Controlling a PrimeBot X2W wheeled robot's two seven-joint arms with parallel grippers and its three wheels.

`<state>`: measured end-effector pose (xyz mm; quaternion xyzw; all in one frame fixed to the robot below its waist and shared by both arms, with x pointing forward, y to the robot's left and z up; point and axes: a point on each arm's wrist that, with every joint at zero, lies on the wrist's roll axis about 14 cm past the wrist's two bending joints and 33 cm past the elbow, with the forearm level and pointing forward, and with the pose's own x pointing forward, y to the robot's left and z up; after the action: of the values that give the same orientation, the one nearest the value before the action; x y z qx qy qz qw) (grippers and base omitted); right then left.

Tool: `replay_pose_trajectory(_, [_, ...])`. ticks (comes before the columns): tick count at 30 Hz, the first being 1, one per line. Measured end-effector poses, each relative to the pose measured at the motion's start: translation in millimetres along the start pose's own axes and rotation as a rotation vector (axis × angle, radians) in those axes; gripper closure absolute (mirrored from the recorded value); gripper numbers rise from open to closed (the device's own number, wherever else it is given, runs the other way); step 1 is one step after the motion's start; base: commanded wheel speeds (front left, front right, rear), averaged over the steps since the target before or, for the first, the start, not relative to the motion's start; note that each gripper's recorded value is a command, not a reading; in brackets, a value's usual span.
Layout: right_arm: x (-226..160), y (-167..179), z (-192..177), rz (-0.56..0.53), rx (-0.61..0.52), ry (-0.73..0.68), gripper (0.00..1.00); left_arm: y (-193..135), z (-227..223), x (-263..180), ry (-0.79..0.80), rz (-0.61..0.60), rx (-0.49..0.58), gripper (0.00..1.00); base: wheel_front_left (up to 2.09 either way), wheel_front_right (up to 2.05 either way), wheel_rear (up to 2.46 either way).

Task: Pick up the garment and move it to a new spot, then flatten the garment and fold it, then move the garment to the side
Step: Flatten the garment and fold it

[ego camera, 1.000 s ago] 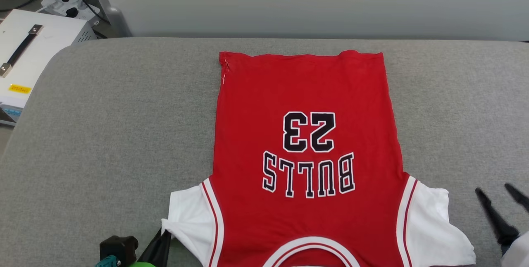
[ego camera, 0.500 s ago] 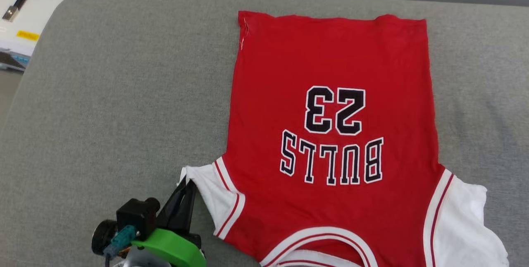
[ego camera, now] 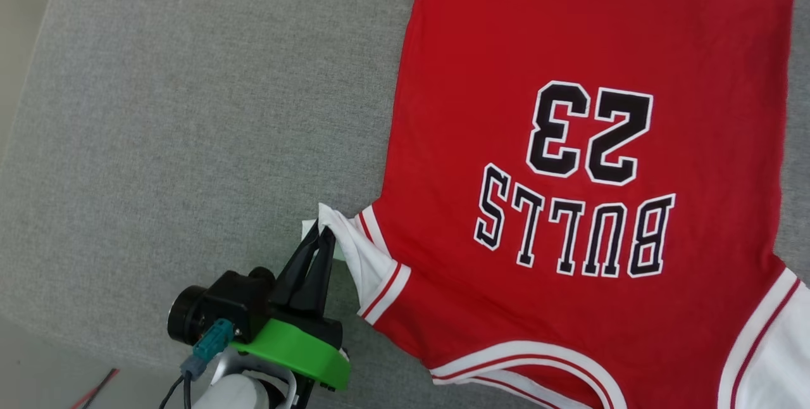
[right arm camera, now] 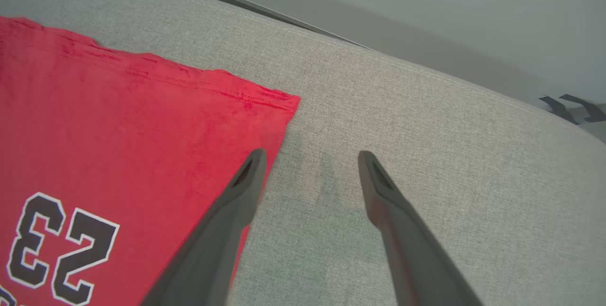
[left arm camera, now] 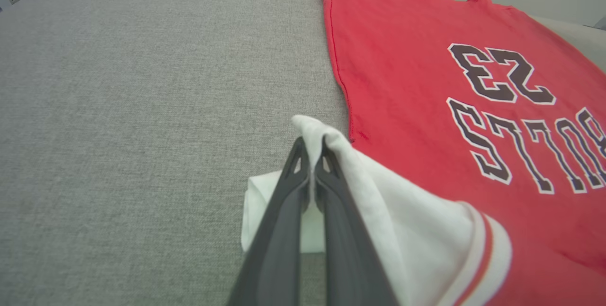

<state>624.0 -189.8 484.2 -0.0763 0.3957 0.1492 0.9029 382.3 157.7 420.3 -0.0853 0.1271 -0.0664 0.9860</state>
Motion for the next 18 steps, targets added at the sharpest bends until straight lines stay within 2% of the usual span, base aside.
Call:
replay_pose_trajectory(7, [66, 17, -27, 0.044, 0.03, 0.114, 0.0, 5, -14, 9, 0.033, 0.018, -0.016, 1.0, 0.0, 0.0, 0.0])
replay_pose_trajectory(11, [99, 36, -55, 0.093, 0.039, 0.19, 0.0, 9, -23, 11, 0.058, 0.03, -0.007, 1.0, 0.0, 0.0, 0.0])
replay_pose_trajectory(13, [109, 37, -72, 0.095, 0.036, 0.24, 0.0, 13, -27, 10, 0.07, 0.042, -0.004, 1.0, 0.0, 0.0, 0.0])
replay_pose_trajectory(17, [114, 35, -80, 0.093, 0.021, 0.272, 0.0, 15, -32, 8, 0.083, 0.054, -0.01, 1.0, 0.0, 0.0, 0.0])
replay_pose_trajectory(18, [113, 36, -79, 0.099, 0.027, 0.269, 0.57, 16, -31, 8, 0.081, 0.056, -0.01, 1.0, 0.0, 0.0, 0.0])
